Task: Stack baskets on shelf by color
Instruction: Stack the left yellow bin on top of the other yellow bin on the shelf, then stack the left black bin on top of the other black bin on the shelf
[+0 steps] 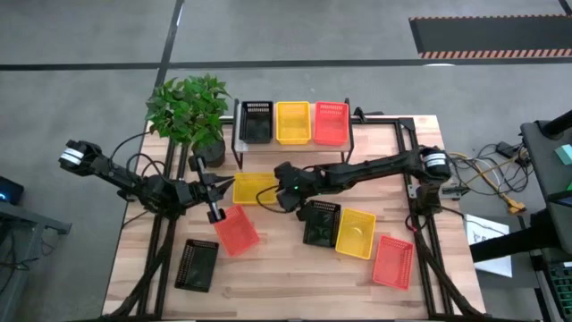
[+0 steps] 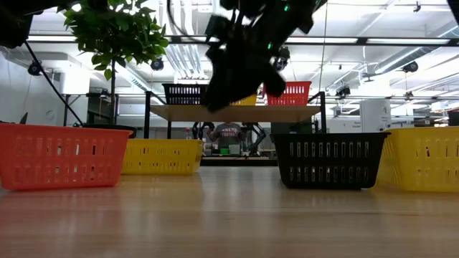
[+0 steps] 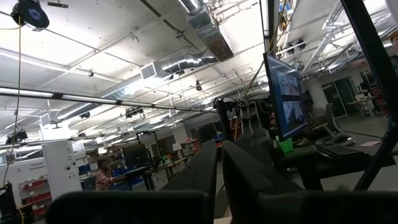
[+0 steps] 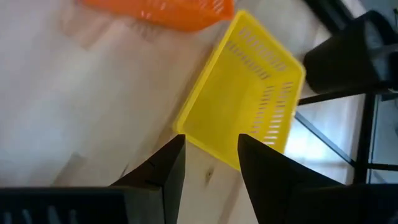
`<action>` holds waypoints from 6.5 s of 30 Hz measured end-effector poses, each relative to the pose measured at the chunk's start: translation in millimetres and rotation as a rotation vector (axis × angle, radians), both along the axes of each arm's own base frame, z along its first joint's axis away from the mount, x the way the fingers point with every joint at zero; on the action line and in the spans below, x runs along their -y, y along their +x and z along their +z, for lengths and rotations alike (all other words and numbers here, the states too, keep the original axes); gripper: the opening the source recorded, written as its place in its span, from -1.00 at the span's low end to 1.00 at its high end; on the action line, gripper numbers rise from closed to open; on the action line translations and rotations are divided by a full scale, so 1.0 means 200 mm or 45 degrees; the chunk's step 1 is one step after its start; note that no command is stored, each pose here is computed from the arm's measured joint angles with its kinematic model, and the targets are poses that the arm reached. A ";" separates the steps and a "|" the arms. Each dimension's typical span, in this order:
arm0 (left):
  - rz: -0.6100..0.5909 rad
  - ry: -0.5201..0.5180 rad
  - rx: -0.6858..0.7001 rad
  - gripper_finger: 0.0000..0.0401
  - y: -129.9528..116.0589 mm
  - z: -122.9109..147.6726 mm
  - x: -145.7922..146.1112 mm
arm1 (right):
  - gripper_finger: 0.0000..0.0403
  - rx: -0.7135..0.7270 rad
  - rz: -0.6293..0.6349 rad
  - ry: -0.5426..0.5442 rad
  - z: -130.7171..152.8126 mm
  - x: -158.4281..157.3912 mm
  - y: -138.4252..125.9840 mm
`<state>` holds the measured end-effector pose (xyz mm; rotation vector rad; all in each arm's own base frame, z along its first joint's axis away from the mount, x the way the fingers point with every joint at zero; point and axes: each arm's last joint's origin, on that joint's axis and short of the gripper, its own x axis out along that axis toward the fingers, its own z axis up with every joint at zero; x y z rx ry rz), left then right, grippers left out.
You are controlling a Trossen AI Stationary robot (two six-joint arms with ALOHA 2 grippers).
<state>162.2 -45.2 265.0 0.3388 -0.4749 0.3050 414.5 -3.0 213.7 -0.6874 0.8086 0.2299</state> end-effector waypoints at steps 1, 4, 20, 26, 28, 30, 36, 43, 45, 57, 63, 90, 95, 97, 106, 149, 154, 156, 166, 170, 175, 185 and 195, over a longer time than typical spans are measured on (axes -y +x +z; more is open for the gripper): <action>0.000 0.000 0.000 -0.95 0.00 0.00 0.00 | -0.29 -0.006 -0.011 -0.028 -0.03 0.01 0.01; 0.000 0.000 0.000 -0.95 0.00 0.00 0.00 | -0.26 -0.012 -0.046 -0.129 -0.09 0.03 0.04; 0.001 0.005 -0.007 -0.95 0.00 -0.01 0.00 | -0.23 -0.137 0.095 -0.304 -0.31 0.05 0.22; 0.001 0.006 -0.009 -0.95 0.00 -0.01 0.00 | -0.43 -0.193 0.138 -0.300 -0.29 0.01 0.28; 0.002 0.006 -0.008 -0.95 0.00 -0.01 0.00 | -0.57 -0.211 0.140 -0.267 -0.26 -0.01 0.29; 0.002 0.004 -0.004 -0.95 0.00 -0.01 0.00 | -0.72 -0.212 0.131 -0.201 -0.22 -0.05 0.30; 0.002 0.000 0.008 -0.95 -0.01 0.00 0.00 | -0.93 -0.273 0.021 -0.023 -0.07 -0.21 0.30; 0.003 0.000 0.006 -0.95 -0.01 0.00 0.00 | -0.94 -0.334 -0.228 0.199 0.19 -0.41 0.25; 0.003 0.000 0.006 -0.95 -0.01 0.00 0.00 | -0.94 -0.348 -0.313 0.245 0.26 -0.45 0.22; 0.002 0.003 -0.003 -0.95 0.00 -0.01 0.00 | -0.94 -0.293 -0.548 0.371 0.68 -0.61 -0.01; 0.001 0.002 -0.002 -0.95 0.00 -0.01 0.00 | -0.94 -0.066 -0.638 0.259 0.87 -0.56 -0.13; 0.001 0.004 -0.007 -0.95 0.00 -0.01 0.00 | -0.94 0.015 -0.937 -0.072 0.85 0.49 0.00; 0.001 0.004 -0.007 -0.95 0.00 -0.01 0.00 | -0.94 -0.005 -0.927 -0.053 0.83 0.50 0.01; 0.002 0.005 -0.008 -0.95 0.00 -0.01 0.00 | -0.94 -0.004 -0.917 -0.026 0.83 0.50 0.01; 0.002 0.004 -0.008 -0.95 0.00 -0.01 0.00 | -0.94 -0.020 -0.933 0.001 0.79 0.51 0.04; 0.000 0.004 -0.009 -0.95 0.00 -0.01 0.00 | -0.44 -0.020 -1.002 0.144 0.81 0.44 0.01; 0.001 0.005 -0.009 -0.95 0.00 -0.01 0.00 | -0.51 -0.063 -0.938 0.275 0.89 0.23 -0.06; 0.001 0.004 -0.005 -0.95 0.00 -0.01 0.00 | -0.57 -0.076 -0.883 0.289 0.88 0.10 -0.07; -0.017 -0.016 -0.017 -0.95 0.01 -0.02 0.00 | -0.82 0.098 -0.771 0.082 0.54 -0.60 -0.18; -0.036 -0.037 -0.020 -0.95 0.03 -0.01 0.01 | -0.84 0.216 -0.714 -0.154 0.28 -0.72 -0.32; -0.141 -0.079 -0.021 -0.95 0.07 -0.02 0.03 | -0.84 0.283 -0.646 0.003 0.12 -0.67 -0.50; -0.422 -0.173 -0.085 -0.95 0.17 -0.07 0.10 | -0.84 0.759 -0.253 0.392 -0.01 -0.47 -0.81; -0.454 -0.240 -0.146 -0.95 0.33 -0.10 0.15 | -0.85 1.162 -0.329 0.399 0.10 -0.16 -0.98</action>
